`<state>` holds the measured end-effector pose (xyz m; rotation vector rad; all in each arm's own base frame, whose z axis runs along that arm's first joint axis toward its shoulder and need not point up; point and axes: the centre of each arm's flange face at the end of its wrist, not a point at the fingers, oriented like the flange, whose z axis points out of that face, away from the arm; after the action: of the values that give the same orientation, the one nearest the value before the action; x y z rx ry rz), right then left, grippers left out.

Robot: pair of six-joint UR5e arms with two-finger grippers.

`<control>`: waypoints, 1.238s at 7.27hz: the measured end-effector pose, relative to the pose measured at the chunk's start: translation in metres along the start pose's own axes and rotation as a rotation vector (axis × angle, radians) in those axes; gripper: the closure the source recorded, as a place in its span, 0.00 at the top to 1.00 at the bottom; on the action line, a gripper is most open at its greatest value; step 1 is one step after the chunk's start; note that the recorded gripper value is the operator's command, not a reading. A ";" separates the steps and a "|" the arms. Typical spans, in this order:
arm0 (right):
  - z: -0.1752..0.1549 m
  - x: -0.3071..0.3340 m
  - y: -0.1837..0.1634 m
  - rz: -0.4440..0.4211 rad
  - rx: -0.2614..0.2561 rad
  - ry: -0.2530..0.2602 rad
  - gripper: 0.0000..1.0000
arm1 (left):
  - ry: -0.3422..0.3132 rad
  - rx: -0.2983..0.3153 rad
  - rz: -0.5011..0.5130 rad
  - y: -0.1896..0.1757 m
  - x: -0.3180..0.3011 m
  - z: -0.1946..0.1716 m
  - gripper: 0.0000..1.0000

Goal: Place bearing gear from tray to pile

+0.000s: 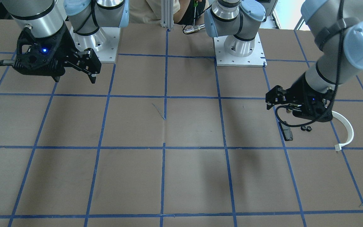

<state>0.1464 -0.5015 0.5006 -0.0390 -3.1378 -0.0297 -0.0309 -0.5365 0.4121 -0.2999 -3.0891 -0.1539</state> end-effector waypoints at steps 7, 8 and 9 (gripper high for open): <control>0.000 0.001 0.000 -0.002 0.000 0.009 1.00 | 0.002 0.008 -0.080 0.079 0.093 -0.039 1.00; 0.000 0.001 0.000 -0.002 -0.001 0.008 1.00 | -0.002 0.016 -0.097 0.085 0.102 -0.040 1.00; 0.000 0.001 0.000 -0.002 0.000 0.007 1.00 | -0.006 0.024 -0.110 0.088 0.109 -0.042 1.00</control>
<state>0.1456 -0.5014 0.5005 -0.0353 -3.1310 -0.0302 -0.1200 -0.4339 0.4665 -0.1292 -3.1121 -0.1183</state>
